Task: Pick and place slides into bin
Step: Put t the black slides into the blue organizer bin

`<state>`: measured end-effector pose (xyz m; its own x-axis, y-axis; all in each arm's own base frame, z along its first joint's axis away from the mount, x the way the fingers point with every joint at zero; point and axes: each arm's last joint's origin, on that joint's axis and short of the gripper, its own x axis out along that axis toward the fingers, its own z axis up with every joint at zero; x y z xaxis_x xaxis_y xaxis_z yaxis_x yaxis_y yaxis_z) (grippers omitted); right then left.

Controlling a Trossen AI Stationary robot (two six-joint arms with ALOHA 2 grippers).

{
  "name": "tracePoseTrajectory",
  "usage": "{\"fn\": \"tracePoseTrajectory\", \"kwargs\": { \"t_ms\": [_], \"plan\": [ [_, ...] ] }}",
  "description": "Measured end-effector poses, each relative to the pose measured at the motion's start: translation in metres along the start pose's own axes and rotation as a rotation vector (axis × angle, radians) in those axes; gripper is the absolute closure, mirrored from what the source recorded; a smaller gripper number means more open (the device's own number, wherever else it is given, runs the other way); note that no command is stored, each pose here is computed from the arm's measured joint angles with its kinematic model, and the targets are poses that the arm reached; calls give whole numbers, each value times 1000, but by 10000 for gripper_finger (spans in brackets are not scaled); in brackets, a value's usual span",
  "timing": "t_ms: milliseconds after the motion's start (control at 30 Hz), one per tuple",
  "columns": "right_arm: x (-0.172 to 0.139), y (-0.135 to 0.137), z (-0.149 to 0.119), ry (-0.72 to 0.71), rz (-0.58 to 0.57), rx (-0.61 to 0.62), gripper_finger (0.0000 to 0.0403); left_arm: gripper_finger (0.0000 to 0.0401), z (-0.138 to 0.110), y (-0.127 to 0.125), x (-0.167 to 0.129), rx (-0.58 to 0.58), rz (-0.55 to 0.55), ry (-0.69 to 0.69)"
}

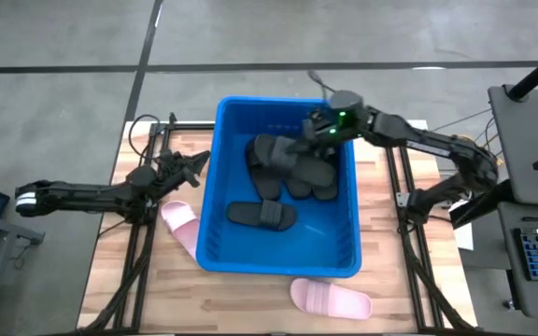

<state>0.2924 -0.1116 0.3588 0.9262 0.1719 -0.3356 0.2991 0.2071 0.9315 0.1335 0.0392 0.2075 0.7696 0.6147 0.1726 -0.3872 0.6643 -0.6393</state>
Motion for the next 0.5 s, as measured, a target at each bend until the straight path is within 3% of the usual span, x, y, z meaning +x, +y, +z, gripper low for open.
{"fn": "tracePoseTrajectory", "kwargs": {
  "t_ms": [300, 500],
  "plan": [
    [70, 1, -5, 241, -6, 41, 394, 390, 1, 0, 0, 23, 5, -9],
    [101, -9, -18, 312, -51, 61, 394, 390, 5, -1, -2, 12, -8, -33]
  ]
}}
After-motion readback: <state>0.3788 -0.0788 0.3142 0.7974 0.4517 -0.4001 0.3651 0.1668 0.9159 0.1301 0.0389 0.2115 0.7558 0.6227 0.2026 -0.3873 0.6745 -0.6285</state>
